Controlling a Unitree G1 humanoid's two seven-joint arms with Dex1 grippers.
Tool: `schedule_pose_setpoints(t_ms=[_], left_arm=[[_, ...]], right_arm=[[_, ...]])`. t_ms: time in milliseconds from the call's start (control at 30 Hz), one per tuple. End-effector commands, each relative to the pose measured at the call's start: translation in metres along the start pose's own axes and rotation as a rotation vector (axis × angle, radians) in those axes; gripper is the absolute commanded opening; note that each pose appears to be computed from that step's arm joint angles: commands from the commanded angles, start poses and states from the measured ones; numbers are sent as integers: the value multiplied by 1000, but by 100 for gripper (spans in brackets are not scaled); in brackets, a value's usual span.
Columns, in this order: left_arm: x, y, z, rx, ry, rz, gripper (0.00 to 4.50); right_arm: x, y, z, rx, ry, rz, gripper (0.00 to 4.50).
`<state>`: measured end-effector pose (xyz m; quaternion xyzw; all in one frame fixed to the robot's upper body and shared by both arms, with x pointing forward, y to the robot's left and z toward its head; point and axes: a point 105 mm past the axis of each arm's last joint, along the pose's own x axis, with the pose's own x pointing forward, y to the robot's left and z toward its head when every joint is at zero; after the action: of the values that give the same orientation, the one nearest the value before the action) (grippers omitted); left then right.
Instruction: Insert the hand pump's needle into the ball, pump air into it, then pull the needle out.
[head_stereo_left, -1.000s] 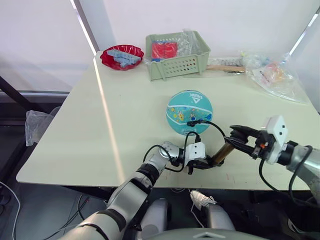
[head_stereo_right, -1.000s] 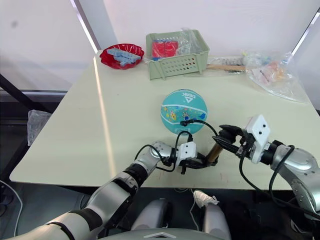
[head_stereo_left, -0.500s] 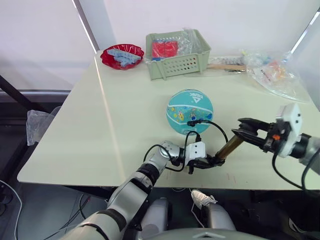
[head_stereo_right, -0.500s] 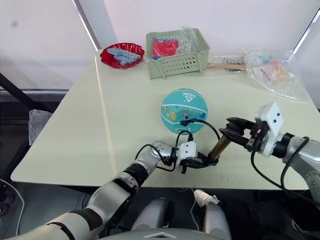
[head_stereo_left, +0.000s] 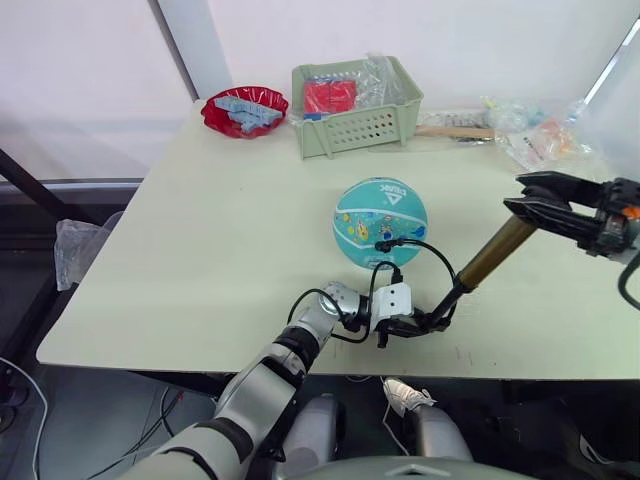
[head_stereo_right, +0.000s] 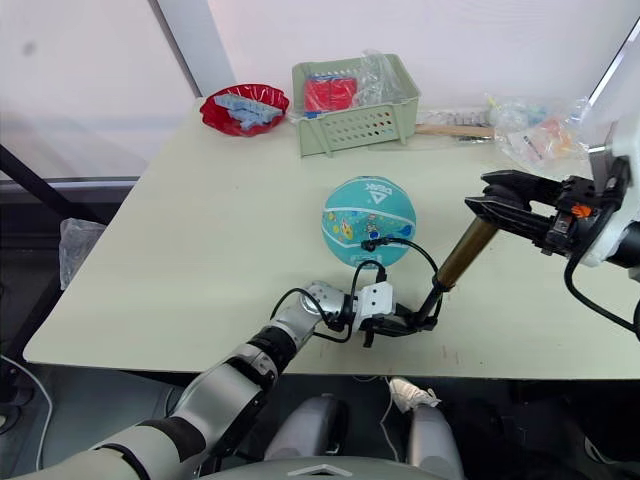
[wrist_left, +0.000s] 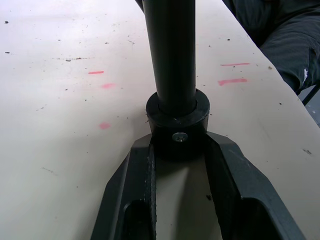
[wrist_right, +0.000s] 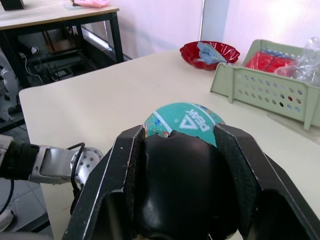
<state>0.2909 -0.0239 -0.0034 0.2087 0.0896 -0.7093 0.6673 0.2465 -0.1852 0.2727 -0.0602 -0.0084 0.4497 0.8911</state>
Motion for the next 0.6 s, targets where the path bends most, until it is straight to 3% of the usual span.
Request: schedule_pose_setpoints(t_ms=[33, 233, 600], left_arm=[[-4, -24, -44, -114, 145, -49, 101], [-4, -25, -44, -114, 147, -52, 101], [-7, -24, -46, -115, 155, -49, 101]], right_arm=[[-11, -1, 30, -75, -78, -24, 183], [-8, 0, 25, -68, -52, -12, 183], [17, 15, -29, 36, 7, 58, 183]])
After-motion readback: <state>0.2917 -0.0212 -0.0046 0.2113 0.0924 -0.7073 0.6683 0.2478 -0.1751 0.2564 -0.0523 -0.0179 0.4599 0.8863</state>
